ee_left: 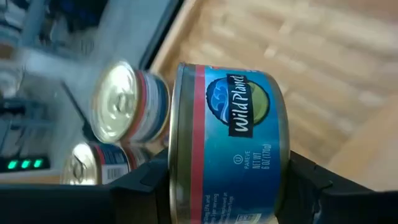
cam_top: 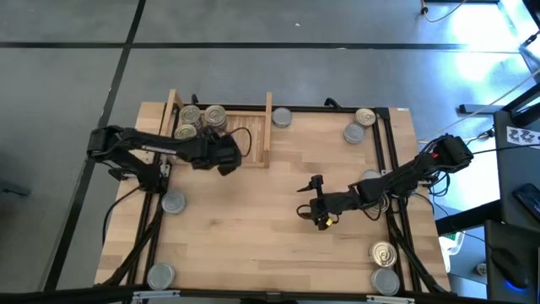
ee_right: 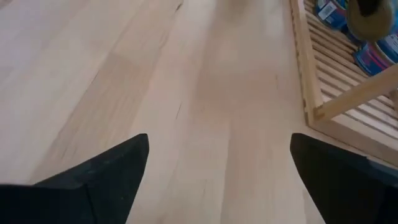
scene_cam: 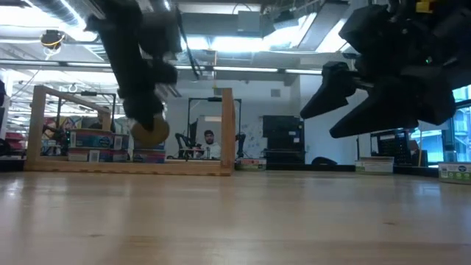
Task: Stack canned seafood by type on shelf
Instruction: Put the blue tuna can on the shelf
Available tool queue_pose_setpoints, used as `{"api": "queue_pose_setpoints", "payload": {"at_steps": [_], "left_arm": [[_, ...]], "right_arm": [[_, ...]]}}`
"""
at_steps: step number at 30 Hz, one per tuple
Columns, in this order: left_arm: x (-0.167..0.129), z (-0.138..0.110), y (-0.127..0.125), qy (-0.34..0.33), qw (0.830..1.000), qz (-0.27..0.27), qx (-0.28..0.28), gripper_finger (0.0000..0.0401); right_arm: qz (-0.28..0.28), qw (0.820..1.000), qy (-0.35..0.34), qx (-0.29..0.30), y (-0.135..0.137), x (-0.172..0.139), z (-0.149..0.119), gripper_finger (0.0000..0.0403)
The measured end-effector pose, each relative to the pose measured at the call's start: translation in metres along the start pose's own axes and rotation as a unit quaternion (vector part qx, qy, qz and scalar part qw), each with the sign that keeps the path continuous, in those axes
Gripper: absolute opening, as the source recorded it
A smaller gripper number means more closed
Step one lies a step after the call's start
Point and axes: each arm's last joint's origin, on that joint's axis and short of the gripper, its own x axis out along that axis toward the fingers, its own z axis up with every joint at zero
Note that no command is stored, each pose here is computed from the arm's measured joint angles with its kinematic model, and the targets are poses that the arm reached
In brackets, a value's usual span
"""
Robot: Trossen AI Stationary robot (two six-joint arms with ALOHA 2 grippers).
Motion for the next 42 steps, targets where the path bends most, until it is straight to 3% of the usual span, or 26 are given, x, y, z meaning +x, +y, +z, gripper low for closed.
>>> {"api": "queue_pose_setpoints", "payload": {"at_steps": [13,25,36,42], "left_arm": [[0.077,-0.011,0.001,0.158,0.983,0.074,0.053,0.0193],[0.083,-0.01,0.004,0.167,0.982,0.071,0.056,0.0201],[0.08,-0.011,0.003,0.185,0.98,0.052,0.044,0.0334],[0.055,0.011,0.008,0.135,0.99,0.033,0.038,0.0362]], "right_arm": [[0.002,1.0,0.009,0.02,0.001,0.0,-0.006,0.0392],[0.001,1.0,0.004,0.021,0.001,0.0,-0.005,0.0392],[0.0,1.0,0.002,0.021,0.001,0.0,-0.004,0.0392],[0.0,1.0,0.0,0.022,0.001,0.0,-0.004,0.0392]]}}
